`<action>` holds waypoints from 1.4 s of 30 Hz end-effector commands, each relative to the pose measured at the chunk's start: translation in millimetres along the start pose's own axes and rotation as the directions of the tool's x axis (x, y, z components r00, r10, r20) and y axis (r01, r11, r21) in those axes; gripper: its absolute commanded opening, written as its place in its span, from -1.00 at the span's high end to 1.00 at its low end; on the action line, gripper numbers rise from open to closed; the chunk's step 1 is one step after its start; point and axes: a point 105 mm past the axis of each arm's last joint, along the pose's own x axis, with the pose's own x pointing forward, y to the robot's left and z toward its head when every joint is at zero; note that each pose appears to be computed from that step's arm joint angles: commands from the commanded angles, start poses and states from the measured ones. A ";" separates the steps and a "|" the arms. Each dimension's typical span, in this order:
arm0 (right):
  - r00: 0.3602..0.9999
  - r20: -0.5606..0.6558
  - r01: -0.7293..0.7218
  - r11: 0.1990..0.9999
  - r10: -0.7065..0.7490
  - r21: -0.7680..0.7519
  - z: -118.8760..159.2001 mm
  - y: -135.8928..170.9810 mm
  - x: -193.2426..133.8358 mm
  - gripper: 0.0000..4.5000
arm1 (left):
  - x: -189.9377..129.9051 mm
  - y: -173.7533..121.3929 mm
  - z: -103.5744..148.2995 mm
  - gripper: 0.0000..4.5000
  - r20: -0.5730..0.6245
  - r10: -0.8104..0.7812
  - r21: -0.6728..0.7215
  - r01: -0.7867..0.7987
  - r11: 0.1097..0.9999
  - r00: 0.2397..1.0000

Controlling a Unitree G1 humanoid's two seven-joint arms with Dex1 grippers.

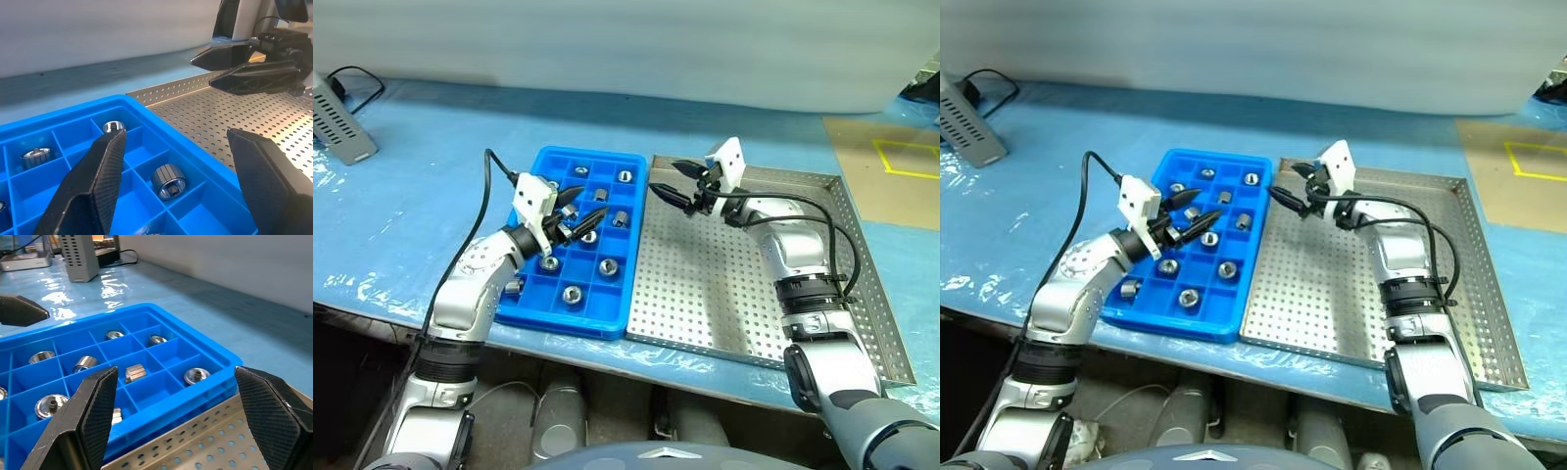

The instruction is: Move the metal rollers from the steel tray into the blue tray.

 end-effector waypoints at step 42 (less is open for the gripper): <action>0.963 -0.045 0.255 0.951 -0.267 -0.175 -9.7 -29.3 -60.4 -1.00 | 28.3 -6.3 -7.6 -0.98 0.003 -0.130 0.040 0.130 0.991 0.991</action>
